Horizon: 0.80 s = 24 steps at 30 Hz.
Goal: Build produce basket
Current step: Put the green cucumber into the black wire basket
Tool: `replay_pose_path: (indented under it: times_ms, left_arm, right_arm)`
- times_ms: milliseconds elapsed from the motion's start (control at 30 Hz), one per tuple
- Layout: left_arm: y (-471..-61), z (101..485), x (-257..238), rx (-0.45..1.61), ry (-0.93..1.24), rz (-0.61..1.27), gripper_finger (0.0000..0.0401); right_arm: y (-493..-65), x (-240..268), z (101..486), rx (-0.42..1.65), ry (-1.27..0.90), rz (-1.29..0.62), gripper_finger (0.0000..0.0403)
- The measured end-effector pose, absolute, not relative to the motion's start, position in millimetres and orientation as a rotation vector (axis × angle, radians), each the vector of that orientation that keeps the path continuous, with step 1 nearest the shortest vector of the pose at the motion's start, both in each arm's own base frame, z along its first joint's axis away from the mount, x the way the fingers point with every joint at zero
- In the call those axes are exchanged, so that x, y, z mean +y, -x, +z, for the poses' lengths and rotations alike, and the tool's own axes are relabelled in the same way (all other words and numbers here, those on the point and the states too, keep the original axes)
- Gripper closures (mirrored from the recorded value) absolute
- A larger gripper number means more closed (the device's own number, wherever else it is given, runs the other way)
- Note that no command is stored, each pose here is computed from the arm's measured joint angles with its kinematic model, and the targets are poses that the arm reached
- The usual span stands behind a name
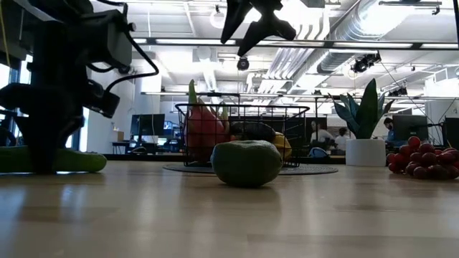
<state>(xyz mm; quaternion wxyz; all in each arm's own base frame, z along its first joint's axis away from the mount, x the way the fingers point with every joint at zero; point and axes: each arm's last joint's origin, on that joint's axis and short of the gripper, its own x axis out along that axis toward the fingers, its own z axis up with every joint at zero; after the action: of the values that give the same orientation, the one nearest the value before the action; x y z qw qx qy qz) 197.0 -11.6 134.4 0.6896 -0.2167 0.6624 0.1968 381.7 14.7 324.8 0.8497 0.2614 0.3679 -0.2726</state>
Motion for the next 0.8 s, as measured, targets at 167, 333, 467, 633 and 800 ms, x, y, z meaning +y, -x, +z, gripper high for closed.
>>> replay_pose_path:
  times_ms: [167, 333, 467, 633, 800]
  left_arm:
    - [-199, 136, -12, 1.449, 0.501, 0.417, 0.0286]
    - [-202, 137, -13, 1.429, 0.517, 0.396, 0.0286]
    - [-210, 144, -14, 1.399, 0.535, 0.360, 0.0286]
    - [-226, 163, -10, 1.330, 0.538, 0.312, 0.0286]
    - [-240, 182, 3, 1.244, 0.496, 0.312, 0.0285]
  right_arm:
    - [-381, 15, 325, 0.775, -0.551, -0.575, 0.0229]
    - [-381, 14, 325, 0.771, -0.548, -0.582, 0.0247]
    - [-376, 10, 332, 0.744, -0.528, -0.612, 0.0263]
    - [-368, 2, 341, 0.716, -0.523, -0.652, 0.0274]
    - [-360, -9, 349, 0.708, -0.517, -0.676, 0.0274]
